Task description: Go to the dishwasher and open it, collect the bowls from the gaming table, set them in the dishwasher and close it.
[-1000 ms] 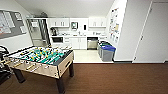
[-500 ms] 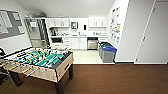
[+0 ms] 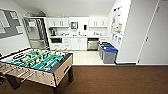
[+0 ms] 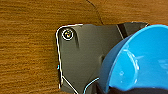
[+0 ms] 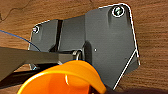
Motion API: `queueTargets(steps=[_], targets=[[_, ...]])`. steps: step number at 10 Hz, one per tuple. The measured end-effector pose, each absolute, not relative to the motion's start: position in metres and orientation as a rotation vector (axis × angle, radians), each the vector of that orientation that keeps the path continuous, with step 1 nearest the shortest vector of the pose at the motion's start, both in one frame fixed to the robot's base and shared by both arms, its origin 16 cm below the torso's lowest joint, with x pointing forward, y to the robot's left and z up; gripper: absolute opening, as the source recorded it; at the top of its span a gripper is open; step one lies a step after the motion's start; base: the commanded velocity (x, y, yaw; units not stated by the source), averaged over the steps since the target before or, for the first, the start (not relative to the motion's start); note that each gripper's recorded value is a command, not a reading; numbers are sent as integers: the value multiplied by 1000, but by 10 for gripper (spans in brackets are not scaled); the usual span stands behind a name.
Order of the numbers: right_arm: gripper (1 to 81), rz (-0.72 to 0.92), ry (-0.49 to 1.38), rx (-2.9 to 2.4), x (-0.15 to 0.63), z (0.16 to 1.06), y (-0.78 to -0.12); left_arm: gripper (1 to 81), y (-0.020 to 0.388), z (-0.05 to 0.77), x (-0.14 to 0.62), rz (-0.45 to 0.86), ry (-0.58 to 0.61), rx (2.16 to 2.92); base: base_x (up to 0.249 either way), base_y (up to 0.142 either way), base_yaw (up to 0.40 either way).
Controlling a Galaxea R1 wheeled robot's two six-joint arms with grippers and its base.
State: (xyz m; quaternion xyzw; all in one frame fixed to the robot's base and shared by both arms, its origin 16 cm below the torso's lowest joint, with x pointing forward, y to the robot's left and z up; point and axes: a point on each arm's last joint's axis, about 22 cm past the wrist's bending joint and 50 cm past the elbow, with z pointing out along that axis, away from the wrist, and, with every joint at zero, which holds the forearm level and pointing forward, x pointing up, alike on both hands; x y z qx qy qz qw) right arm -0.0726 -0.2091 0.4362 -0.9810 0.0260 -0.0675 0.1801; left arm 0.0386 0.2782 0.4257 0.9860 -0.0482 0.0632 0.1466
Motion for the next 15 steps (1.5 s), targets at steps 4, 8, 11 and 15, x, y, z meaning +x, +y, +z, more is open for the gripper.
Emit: queueTargets(steps=[4,8,11,15], targets=[[10,-184,72,-2769,-75,436,-203,10,278,426,38,181,-140,2838,187,0,0],[10,-187,70,-2769,-74,436,-203,10,278,425,38,178,-141,2840,200,0,0],[10,-188,70,-2769,-73,436,-203,10,279,425,36,173,-140,2842,232,0,0],[10,-192,69,-2768,-72,436,-202,10,277,425,36,173,-140,2841,234,-18,0]])
